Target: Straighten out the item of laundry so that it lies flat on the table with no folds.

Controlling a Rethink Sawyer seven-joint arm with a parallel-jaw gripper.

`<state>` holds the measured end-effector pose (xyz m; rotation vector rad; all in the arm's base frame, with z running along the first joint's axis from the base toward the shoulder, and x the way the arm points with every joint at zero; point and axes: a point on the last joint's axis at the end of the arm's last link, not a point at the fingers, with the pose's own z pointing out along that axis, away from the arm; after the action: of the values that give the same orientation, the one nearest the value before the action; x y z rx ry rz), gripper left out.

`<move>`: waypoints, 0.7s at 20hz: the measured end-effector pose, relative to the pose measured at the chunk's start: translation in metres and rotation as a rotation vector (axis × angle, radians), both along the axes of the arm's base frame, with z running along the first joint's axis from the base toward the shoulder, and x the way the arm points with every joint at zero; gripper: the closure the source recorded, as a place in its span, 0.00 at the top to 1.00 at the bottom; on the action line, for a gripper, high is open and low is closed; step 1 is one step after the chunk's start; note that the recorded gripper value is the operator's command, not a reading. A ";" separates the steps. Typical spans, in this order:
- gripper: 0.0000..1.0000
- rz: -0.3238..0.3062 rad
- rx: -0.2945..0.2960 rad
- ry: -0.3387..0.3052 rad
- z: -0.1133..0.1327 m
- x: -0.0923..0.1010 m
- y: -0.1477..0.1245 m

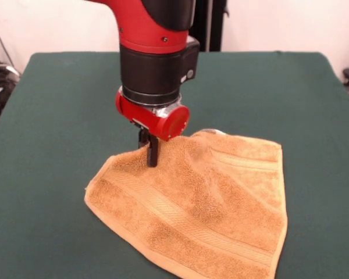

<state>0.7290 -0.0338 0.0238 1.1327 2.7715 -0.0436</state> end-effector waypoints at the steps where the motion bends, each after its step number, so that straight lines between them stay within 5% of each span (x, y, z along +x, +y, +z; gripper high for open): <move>1: 0.00 0.003 -0.002 0.002 -0.001 -0.001 0.000; 14: 0.00 0.073 -0.054 0.086 -0.028 -0.025 -0.035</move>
<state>0.7039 -0.0688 -0.0038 1.0399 2.8657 -0.1615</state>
